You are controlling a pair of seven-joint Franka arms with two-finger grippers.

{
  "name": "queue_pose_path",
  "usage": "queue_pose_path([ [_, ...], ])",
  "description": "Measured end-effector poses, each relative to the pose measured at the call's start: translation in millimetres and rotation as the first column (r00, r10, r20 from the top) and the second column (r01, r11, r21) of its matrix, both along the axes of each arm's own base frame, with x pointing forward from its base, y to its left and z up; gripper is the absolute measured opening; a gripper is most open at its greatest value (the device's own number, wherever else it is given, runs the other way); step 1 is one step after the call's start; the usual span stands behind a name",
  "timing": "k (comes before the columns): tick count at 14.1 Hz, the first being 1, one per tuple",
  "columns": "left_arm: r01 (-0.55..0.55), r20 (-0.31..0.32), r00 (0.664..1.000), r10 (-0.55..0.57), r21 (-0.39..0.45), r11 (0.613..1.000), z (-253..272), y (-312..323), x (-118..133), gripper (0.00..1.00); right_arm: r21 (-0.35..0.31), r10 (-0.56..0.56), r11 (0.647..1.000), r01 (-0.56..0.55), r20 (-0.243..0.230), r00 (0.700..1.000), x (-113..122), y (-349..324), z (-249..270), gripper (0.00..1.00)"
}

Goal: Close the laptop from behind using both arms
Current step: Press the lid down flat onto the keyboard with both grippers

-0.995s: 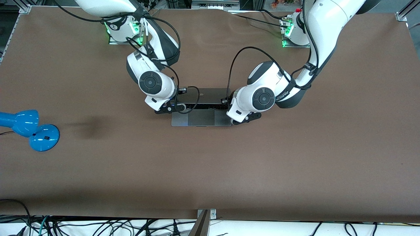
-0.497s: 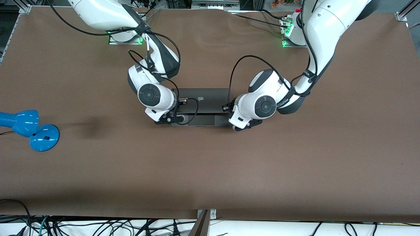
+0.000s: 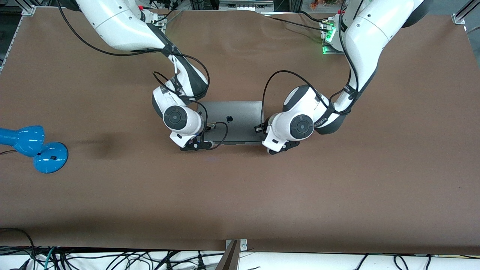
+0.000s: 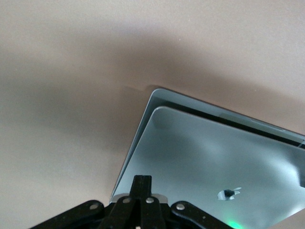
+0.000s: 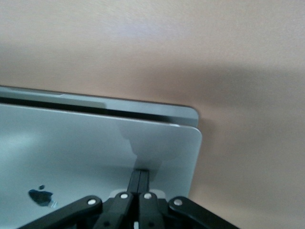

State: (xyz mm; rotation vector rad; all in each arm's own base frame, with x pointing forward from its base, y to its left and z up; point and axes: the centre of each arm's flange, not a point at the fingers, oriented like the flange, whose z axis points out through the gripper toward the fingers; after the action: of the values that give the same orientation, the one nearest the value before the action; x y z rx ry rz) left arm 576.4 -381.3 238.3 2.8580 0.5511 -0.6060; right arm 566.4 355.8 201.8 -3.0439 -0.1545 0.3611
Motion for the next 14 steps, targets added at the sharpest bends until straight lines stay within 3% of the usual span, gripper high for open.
queue_pose_path([
  [10, -0.018, 0.019, 1.0, 0.018, 0.009, 1.0, -53, 0, 13, 0.01, -0.015, 0.017, 1.0, -0.017, 0.006, 1.0, 1, -1, -15, 0.01],
  [14, -0.02, 0.021, 1.0, 0.02, 0.011, 1.0, -59, -1, 12, 0.01, -0.001, 0.017, 1.0, -0.017, 0.05, 0.999, 9, 1, -11, 0.36],
])
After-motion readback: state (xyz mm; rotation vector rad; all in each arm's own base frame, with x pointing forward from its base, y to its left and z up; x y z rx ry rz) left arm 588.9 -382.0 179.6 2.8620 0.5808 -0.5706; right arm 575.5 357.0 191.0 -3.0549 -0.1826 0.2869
